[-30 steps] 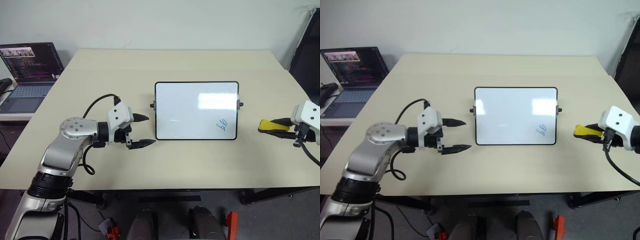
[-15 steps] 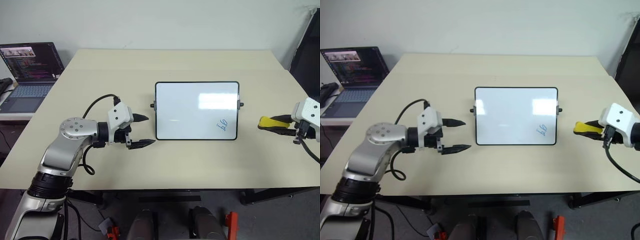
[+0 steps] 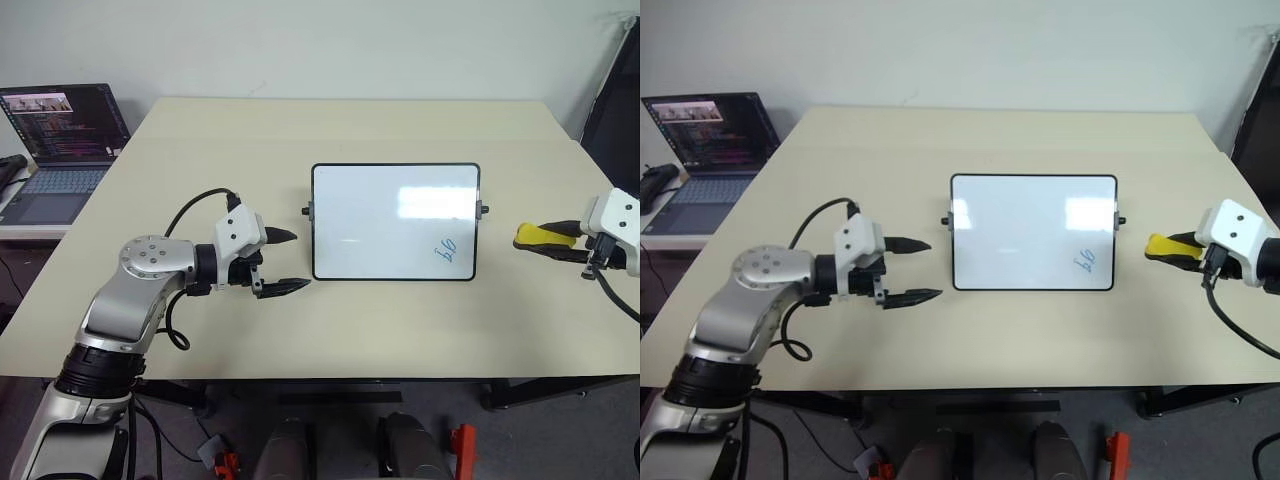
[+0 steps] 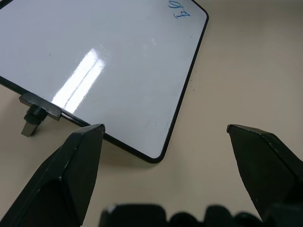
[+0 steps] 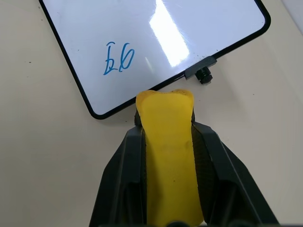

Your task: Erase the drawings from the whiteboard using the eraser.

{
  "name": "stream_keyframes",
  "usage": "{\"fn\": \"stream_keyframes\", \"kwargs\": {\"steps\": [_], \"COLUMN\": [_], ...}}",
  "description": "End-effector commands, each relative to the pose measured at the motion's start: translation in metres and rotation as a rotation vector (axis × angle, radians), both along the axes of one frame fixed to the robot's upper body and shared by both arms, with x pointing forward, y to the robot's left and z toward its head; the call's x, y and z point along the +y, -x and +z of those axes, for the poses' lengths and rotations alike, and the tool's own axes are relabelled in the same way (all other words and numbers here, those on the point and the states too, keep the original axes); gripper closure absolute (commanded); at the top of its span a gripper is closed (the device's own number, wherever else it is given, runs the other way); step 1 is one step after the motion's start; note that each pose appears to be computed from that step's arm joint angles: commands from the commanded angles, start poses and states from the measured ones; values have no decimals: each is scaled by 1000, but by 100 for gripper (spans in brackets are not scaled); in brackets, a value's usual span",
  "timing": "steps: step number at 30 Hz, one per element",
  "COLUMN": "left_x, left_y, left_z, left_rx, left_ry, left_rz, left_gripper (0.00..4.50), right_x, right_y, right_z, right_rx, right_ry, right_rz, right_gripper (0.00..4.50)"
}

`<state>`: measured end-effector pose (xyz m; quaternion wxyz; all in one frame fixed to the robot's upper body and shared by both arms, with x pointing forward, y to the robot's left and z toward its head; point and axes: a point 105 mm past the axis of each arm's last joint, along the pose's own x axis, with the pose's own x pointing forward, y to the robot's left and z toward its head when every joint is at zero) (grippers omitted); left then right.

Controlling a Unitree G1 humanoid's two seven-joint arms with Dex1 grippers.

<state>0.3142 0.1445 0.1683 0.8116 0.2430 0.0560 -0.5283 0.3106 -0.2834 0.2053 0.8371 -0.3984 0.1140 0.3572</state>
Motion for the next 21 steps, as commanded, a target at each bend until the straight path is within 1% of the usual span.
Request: {"fn": "stream_keyframes", "kwargs": {"steps": [1, 2, 4, 7, 10, 13, 15, 21], "left_x": [-1, -2, -4, -5, -4, -4, -4, -5], "left_y": [2, 2, 3, 2, 1, 2, 2, 4], "left_z": [15, 13, 11, 10, 9, 9, 9, 8], "left_rx": [-65, -62, -57, -50, -49, -47, -44, -39], "left_ry": [5, 6, 8, 12, 4, 1, 1, 2], "left_rz": [-18, -20, -23, -28, -27, -29, -31, -34], "left_gripper": [0, 0, 0, 0, 0, 0, 0, 0], "right_x": [22, 36, 54, 74, 81, 81, 80, 79], "right_y": [-13, -22, -33, -45, -50, -54, -55, -59], "right_z": [29, 37, 44, 25, 12, -11, -20, -30], "right_rx": [-177, -251, -325, -353, -356, -324, -311, -288], "right_ry": [-86, -150, -233, -292, -334, -300, -277, -253], "right_rz": [43, 54, 61, 43, 16, -11, -20, -35], "right_gripper": [354, 354, 354, 354, 354, 354, 354, 354]}}
